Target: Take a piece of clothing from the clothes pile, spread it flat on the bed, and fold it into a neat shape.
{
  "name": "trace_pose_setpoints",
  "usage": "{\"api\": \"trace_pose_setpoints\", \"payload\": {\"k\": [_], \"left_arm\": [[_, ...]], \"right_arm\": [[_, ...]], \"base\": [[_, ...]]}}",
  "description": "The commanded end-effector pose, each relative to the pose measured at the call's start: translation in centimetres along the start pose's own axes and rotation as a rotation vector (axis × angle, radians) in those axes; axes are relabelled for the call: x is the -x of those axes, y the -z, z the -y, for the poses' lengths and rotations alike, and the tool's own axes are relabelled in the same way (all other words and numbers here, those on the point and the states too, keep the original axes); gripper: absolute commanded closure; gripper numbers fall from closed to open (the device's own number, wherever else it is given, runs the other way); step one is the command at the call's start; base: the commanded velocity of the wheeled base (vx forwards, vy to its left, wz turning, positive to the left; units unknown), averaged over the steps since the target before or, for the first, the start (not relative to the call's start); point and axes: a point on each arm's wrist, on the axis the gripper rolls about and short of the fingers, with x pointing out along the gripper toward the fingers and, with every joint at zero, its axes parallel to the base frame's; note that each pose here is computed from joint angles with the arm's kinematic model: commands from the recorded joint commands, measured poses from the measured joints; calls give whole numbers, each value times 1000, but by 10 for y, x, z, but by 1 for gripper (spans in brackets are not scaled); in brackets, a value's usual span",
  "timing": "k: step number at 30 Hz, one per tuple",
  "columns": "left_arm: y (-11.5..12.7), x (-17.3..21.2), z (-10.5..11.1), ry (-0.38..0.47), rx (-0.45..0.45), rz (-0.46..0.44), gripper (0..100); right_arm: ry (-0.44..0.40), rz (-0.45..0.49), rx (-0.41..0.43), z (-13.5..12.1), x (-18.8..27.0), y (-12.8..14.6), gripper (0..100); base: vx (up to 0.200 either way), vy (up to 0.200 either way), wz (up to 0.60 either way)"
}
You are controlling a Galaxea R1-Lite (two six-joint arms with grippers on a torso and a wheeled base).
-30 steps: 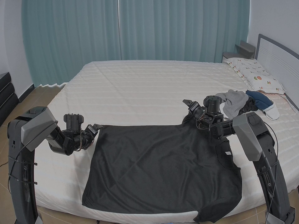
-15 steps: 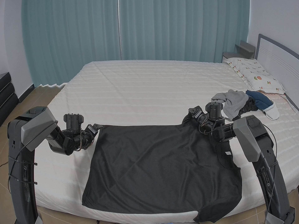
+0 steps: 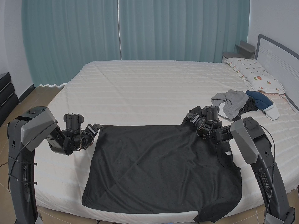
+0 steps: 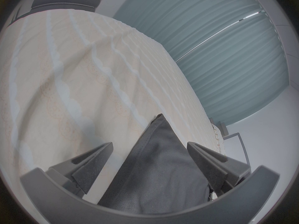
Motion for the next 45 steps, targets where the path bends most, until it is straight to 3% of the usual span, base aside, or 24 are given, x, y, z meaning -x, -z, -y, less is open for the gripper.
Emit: {"api": "trace_pose_setpoints", "payload": {"k": [1, 3, 7, 10, 16, 22, 26, 33, 34, 41, 45], "left_arm": [[0, 0, 0, 1, 1, -1, 0], [0, 0, 0, 2, 1, 0, 0], [-8, -2, 12, 46, -2, 22, 0], [-12, -10, 23, 78, -16, 42, 0], [-11, -32, 32, 124, -32, 58, 0], [1, -52, 31, 116, -51, 81, 0], [5, -67, 22, 61, -118, 142, 0], [7, -74, 20, 41, -127, 163, 0], [7, -74, 20, 41, -127, 163, 100], [9, -74, 22, 42, -131, 168, 100], [1, -73, 26, 32, -122, 240, 100]], "right_arm": [[44, 32, -2, 10, 2, -19, 0], [22, 84, -16, 0, 12, -47, 0], [45, 74, -44, 0, 37, -73, 0], [50, 27, -52, 12, 52, -84, 0], [76, 61, -68, 44, 63, -103, 0], [86, 51, -85, 67, 62, -110, 0], [87, 36, -88, 72, 60, -107, 0], [92, 15, -87, 77, 56, -99, 0], [93, 14, -87, 77, 56, -99, 0], [95, 7, -87, 78, 55, -96, 0], [91, 3, -85, 76, 53, -94, 0]], "base": [[0, 0, 0], [0, 0, 0], [0, 0, 0], [0, 0, 0], [0, 0, 0], [0, 0, 0], [0, 0, 0], [0, 0, 0], [0, 0, 0], [0, 0, 0], [0, 0, 0]]}}
